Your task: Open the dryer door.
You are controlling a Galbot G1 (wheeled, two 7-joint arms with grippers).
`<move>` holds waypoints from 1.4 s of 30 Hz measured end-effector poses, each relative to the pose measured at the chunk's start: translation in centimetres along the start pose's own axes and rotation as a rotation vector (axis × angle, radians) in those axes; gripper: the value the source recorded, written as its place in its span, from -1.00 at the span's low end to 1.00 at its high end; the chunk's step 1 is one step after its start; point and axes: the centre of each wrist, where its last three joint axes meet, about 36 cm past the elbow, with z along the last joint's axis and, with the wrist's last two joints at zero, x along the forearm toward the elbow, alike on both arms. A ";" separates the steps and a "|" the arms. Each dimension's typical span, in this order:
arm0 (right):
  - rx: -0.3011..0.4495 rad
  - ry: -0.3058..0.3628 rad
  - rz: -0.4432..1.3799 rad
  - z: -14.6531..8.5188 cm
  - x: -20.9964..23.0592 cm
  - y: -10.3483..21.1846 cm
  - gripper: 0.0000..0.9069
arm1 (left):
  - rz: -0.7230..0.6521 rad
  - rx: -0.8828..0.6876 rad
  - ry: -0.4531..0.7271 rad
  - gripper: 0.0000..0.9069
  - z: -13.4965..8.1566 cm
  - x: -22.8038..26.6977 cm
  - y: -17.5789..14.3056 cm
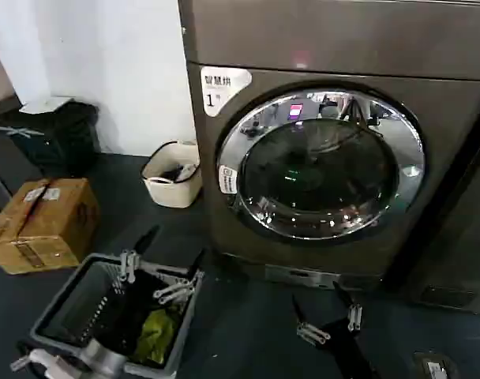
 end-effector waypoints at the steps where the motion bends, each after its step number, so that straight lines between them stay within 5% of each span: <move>1: -0.003 0.005 -0.007 -0.3 -0.2 -0.3 1.00 | -0.001 -0.005 0.000 1.00 0.0 0.0 0.0; 13: 0.007 0.055 -0.257 -1.1 -4.6 -5.7 1.00 | 0.011 -0.018 0.062 1.00 -0.7 -0.1 -0.2; 25: 0.082 0.032 -0.391 -2.4 -11.5 -9.4 1.00 | 0.012 -0.010 0.094 1.00 -1.2 0.1 -0.6; 42: 0.061 0.016 -0.518 -1.8 -22.5 -9.3 1.00 | 0.003 -0.003 0.067 1.00 -1.3 0.3 -0.6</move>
